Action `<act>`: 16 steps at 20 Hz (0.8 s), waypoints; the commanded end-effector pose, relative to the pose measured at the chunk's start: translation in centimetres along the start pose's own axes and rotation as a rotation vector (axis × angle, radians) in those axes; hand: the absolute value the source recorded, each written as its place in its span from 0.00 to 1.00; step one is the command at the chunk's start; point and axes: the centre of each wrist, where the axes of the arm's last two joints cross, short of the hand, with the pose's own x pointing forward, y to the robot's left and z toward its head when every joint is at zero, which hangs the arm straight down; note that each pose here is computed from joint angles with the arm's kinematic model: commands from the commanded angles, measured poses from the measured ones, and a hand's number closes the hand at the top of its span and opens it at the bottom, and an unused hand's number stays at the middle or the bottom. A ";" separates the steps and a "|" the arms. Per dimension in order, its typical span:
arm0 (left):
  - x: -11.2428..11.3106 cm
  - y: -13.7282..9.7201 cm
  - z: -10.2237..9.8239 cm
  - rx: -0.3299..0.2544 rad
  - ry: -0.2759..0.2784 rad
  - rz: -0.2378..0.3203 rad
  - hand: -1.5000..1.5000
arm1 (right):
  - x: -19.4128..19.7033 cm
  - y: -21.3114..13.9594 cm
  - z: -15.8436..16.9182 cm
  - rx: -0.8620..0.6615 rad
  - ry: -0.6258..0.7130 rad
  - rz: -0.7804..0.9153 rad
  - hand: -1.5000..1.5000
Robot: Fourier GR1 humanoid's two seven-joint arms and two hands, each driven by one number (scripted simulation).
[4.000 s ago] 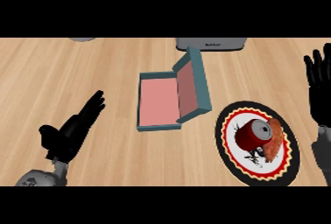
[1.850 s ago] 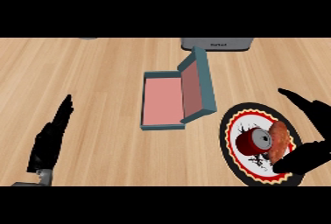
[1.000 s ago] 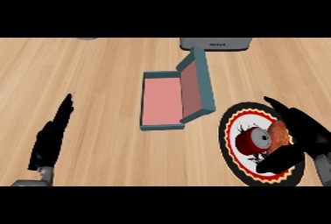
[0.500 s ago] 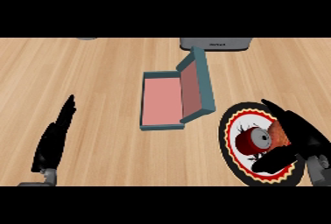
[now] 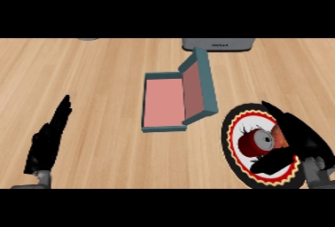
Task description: Pick the can from the plate and place it in the cardboard box
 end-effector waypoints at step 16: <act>-1.4 -0.2 0.0 -0.009 0.003 -0.001 0.50 | -0.5 2.9 -3.4 -0.160 0.019 0.161 1.00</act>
